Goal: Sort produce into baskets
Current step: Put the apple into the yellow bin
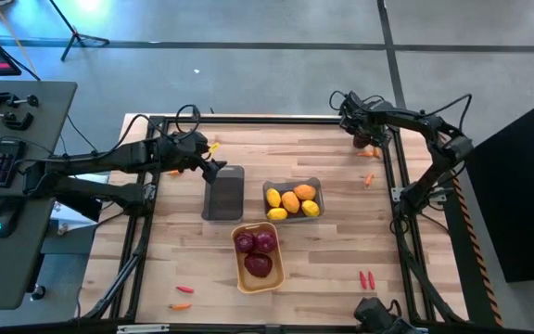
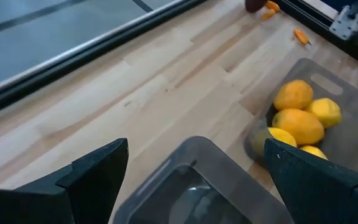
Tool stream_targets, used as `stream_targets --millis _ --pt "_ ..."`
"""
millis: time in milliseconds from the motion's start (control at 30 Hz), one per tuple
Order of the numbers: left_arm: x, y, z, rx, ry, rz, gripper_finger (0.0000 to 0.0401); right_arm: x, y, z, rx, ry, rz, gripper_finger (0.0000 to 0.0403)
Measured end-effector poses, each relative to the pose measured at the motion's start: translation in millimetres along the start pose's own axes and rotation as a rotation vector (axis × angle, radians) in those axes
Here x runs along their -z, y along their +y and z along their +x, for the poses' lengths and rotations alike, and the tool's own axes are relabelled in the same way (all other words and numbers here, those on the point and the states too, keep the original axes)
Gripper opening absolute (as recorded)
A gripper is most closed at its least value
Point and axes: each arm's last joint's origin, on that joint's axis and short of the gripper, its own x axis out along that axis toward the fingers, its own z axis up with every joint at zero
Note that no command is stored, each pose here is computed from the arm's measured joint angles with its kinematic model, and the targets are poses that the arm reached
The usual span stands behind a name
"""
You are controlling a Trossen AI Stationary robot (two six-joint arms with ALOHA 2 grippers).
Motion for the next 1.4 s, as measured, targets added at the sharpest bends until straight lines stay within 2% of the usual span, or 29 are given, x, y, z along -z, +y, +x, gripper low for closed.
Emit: stream_targets --millis 67,133,233,300,400,500,600,800,933,1033,1133,1267,1400 --pt "0 0 0 0.021 0.009 0.0 0.0362 1 -1 -3 -0.014 0.017 -0.046 0.0241" --pt "0 -1 -3 0.049 0.01 -0.011 0.0362 5 -2 -12 -0.047 0.027 -0.134 0.0234" --pt "-2 1 -11 0.063 -0.018 -0.035 0.0362 15 -6 -46 -0.158 -0.021 -0.259 0.0234" --pt "-3 2 -15 0.061 -0.041 -0.034 0.0362 26 -12 -74 -0.26 -0.062 -0.318 0.0234" --pt "-4 4 -20 0.04 -0.081 -0.012 0.0362 50 -19 -120 -0.512 -0.09 -0.379 0.0247" --pt "-7 3 -21 0.04 -0.116 -0.021 0.0362 85 -25 -157 -0.765 -0.035 -0.499 0.0253" --pt "-13 0 -21 0.077 -0.169 -0.105 0.0362 129 -30 -183 -0.972 0.068 -0.673 0.0255" --pt "-22 -14 -22 0.189 -0.262 -0.247 0.0362 217 -44 -208 -1.204 0.269 -0.998 0.0257" --pt "-21 -26 -19 0.253 -0.254 -0.344 0.0362 269 -54 -216 -1.344 0.343 -1.152 0.0258" --pt "-17 -39 -18 0.313 -0.223 -0.412 0.0362 300 -58 -217 -1.43 0.356 -1.216 0.0258" --pt "-12 -57 -19 0.386 -0.215 -0.461 0.0362 323 -55 -208 -1.445 0.326 -1.214 0.0258" --pt "-8 -84 -26 0.487 -0.287 -0.491 0.0362 340 -42 -198 -1.442 0.28 -1.222 0.0259" --pt "-7 -96 -35 0.523 -0.364 -0.511 0.0362 352 -29 -198 -1.418 0.192 -1.261 0.0259"
